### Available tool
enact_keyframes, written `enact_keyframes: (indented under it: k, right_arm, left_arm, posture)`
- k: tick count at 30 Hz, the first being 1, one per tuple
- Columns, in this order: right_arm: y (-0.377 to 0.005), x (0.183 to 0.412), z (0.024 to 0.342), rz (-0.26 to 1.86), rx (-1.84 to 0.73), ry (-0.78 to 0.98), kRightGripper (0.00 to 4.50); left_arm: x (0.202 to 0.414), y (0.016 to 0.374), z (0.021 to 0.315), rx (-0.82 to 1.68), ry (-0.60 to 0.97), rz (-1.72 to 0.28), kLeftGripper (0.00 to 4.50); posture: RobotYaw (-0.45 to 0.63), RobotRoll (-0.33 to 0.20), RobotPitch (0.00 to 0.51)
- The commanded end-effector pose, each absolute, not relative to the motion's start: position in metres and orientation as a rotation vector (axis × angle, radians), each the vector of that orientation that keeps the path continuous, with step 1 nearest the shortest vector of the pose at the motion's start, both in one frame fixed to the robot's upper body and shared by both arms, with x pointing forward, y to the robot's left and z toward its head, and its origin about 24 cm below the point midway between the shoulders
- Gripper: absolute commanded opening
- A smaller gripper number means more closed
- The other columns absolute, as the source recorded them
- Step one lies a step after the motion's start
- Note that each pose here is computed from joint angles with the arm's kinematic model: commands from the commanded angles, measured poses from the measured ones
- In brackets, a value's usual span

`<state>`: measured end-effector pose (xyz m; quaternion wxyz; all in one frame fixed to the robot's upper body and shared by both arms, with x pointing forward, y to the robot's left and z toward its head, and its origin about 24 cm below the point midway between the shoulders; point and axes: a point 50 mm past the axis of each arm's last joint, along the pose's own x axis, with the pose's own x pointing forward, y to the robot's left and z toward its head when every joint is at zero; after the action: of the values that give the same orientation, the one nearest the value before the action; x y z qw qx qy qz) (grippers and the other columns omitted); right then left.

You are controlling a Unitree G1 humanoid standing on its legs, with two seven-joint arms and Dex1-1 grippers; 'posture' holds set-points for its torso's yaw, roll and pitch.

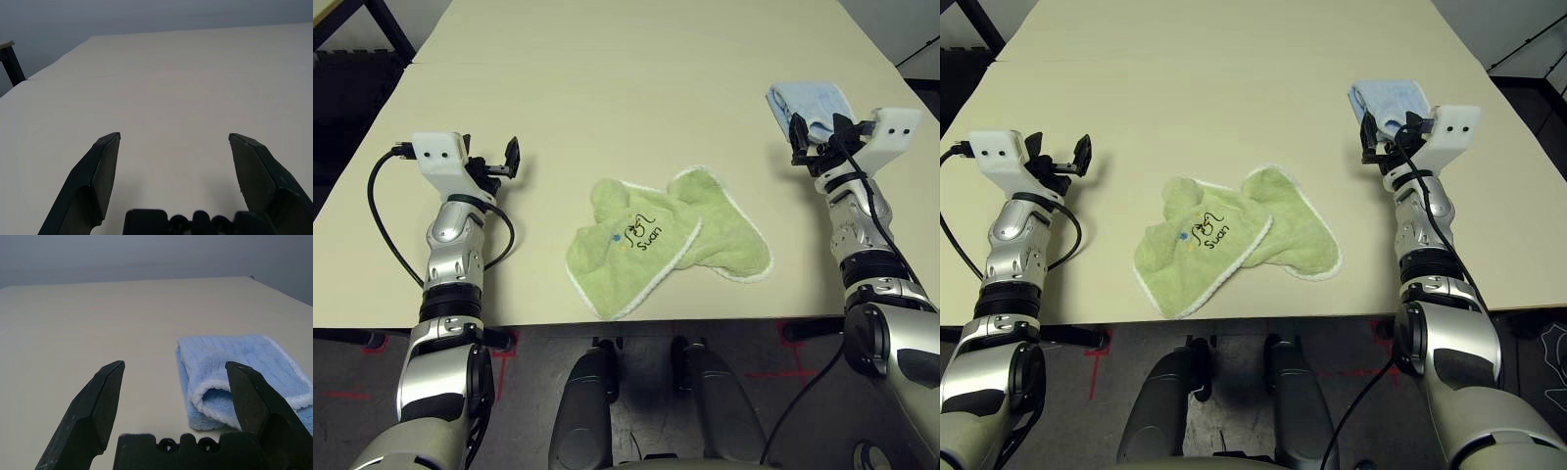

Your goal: Fold the towel and set it aside.

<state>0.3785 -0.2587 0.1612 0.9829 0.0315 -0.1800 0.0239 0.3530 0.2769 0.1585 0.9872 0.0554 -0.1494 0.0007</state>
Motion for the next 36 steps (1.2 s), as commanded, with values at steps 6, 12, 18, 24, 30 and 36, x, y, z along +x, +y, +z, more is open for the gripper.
enact_keyframes:
  k: [6, 12, 18, 24, 30, 36]
  right_arm:
    - [-0.262, 0.375, 0.16, 0.038, 0.066, -0.373, 4.47]
    - [-0.263, 0.375, 0.16, 0.039, 0.066, -0.369, 4.47]
    - [-0.264, 0.375, 0.159, 0.043, 0.063, -0.36, 4.47]
    - [-0.264, 0.376, 0.159, 0.072, 0.057, -0.344, 4.47]
    - [-0.253, 0.381, 0.164, 0.205, 0.041, -0.319, 4.47]
    - [-0.238, 0.388, 0.181, 0.493, -0.045, -0.239, 4.47]
  left_arm:
    - [0.352, 0.276, 0.157, 0.112, -0.286, -0.018, 4.5]
    - [0.353, 0.274, 0.157, 0.115, -0.281, -0.041, 4.5]
    - [0.352, 0.275, 0.161, 0.11, -0.285, -0.097, 4.5]
    - [0.342, 0.273, 0.16, 0.142, -0.225, -0.328, 4.5]
    - [0.326, 0.27, 0.172, 0.239, -0.138, -0.629, 4.5]
    - [0.313, 0.261, 0.17, 0.281, -0.053, -0.781, 4.5]
  posture:
    - [-0.02, 0.0, 0.216]
    - [-0.02, 0.0, 0.213]
    - [-0.01, 0.0, 0.203]
    - [0.0, 0.0, 0.198]
    - [0.04, 0.0, 0.193]
    - [0.06, 0.0, 0.185]
